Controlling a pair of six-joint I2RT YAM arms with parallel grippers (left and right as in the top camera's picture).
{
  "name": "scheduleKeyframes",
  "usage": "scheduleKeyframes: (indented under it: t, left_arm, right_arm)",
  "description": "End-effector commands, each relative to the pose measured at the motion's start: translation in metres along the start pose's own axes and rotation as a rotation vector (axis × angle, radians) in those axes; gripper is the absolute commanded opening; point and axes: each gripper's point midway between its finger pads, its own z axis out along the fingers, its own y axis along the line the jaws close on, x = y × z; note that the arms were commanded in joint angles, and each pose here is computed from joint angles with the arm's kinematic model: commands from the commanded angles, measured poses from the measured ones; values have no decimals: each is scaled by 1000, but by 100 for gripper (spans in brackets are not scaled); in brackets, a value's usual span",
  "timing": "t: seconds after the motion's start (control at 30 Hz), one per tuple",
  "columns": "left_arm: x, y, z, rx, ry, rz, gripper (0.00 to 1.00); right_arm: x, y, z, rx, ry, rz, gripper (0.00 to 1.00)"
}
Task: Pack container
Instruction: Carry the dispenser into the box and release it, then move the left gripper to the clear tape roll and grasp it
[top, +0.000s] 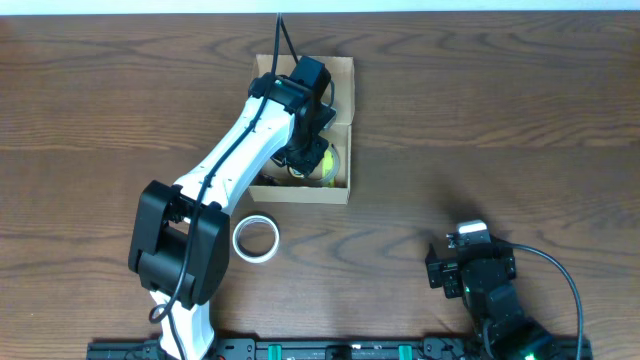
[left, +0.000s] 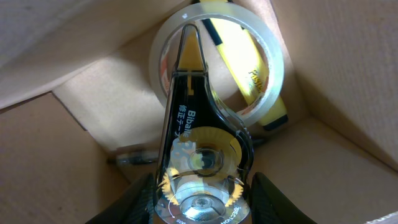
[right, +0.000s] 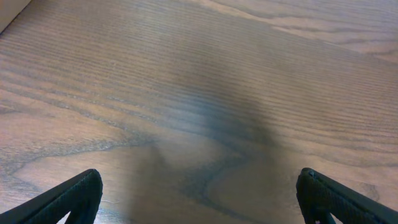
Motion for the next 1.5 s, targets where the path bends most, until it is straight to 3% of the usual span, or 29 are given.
scheduleKeyframes:
  t: [0.0, 0.37, 0.47, 0.6, 0.73, 0.97, 1.23, 1.37, 1.47]
  left_arm:
    - [-3, 2, 1, -1, 3, 5, 32]
    - [1, -1, 22, 6, 60, 11, 32]
    - [2, -1, 25, 6, 66, 11, 37]
    - [-6, 0, 26, 4, 38, 13, 54]
    - [-8, 0, 26, 3, 27, 13, 64]
    - [-16, 1, 22, -1, -11, 16, 67]
    - [-49, 11, -31, -38, -240, 5, 79]
    - [-50, 21, -66, -51, -324, -21, 80]
    - [-42, 28, -103, -61, -395, -65, 89]
  right_arm:
    - [0, -3, 0, 16, -2, -2, 99]
    - [0, -3, 0, 16, -2, -2, 99]
    - [0, -3, 0, 16, -2, -2, 99]
    - [0, -3, 0, 16, -2, -2, 99]
    - [0, -3, 0, 16, -2, -2, 99]
    - [0, -3, 0, 16, -2, -2, 99]
    - [0, -3, 0, 16, -2, -2, 99]
    - [0, -3, 0, 16, -2, -2, 99]
    - [0, -3, 0, 16, -2, -2, 99]
